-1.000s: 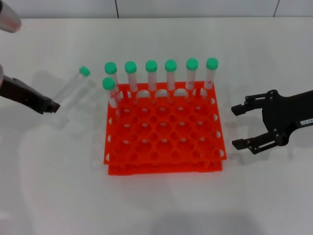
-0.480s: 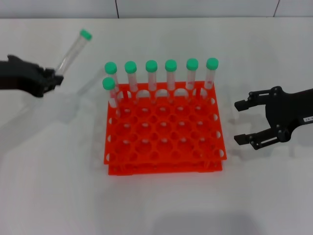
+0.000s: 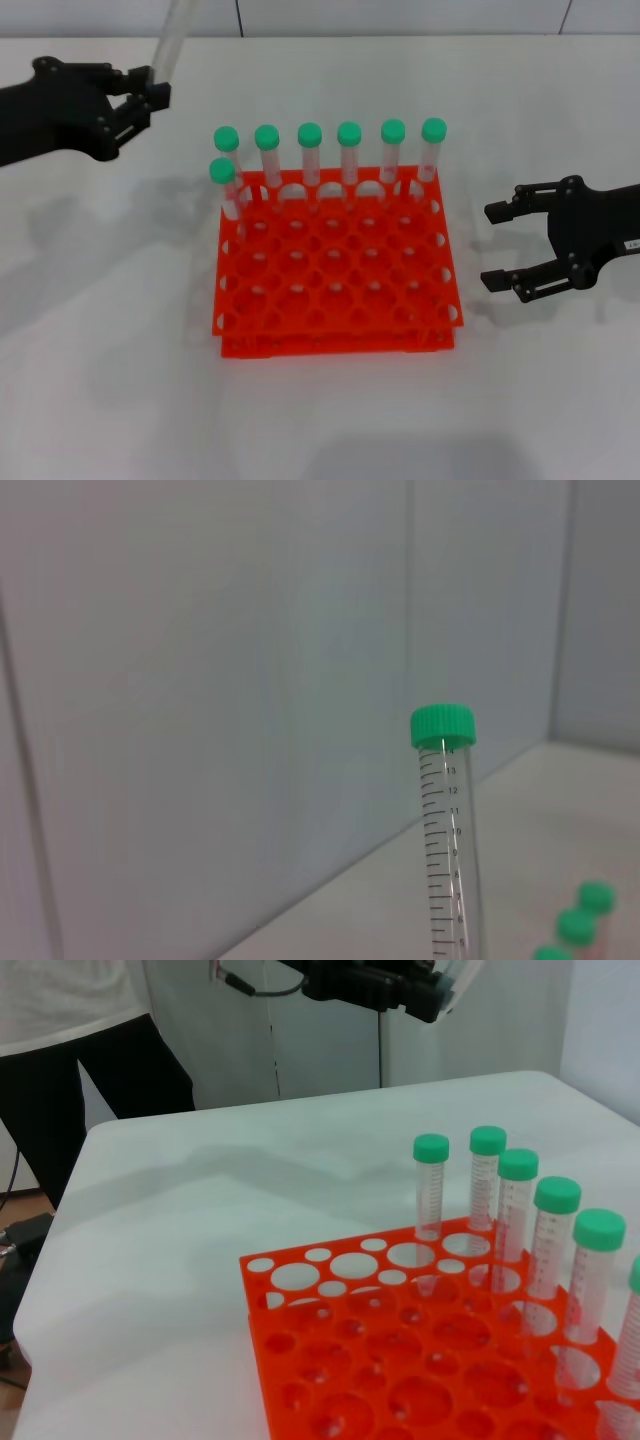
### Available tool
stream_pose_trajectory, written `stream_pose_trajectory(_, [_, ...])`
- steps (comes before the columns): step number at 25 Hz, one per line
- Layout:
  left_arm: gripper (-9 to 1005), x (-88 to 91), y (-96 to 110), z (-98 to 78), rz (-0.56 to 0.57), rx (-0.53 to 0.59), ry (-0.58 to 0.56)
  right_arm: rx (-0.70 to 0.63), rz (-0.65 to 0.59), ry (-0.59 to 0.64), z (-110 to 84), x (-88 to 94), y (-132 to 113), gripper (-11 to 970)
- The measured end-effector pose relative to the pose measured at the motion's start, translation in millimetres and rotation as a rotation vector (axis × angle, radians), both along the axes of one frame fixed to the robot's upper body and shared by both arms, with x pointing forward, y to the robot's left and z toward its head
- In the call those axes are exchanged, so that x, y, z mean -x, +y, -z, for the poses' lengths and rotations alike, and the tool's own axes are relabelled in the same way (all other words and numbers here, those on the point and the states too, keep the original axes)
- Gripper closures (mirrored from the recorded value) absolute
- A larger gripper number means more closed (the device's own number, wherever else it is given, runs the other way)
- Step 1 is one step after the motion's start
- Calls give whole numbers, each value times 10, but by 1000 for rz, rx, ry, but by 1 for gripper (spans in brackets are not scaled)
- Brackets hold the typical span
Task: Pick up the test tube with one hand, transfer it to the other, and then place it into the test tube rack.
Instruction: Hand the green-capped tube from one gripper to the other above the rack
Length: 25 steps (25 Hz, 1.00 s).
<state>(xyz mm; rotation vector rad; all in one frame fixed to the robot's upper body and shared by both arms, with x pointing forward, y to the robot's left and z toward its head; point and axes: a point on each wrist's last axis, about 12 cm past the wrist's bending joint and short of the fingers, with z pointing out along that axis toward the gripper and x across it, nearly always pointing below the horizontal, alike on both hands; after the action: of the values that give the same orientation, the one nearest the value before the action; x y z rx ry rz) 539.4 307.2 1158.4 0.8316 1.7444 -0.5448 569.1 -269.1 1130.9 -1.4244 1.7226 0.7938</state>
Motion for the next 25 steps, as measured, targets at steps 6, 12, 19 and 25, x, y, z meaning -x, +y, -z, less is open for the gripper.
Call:
stream_pose_trajectory(6, [808,8,-79,115,106,140,-25,-10,1,0,35,30,16,121])
stream_pose_trajectory(12, [808,-56,-189,135,294,258,52,-18,-6,-14,43,40,34,121])
stream_pose_trajectory(19, [807,-170,-330,151,425,216,176,-33,-6,-29,57,51,54,120])
stream_pose_trajectory(25, [807,-236,-331,178,411,150,243,-35,-5,-25,72,58,54,120])
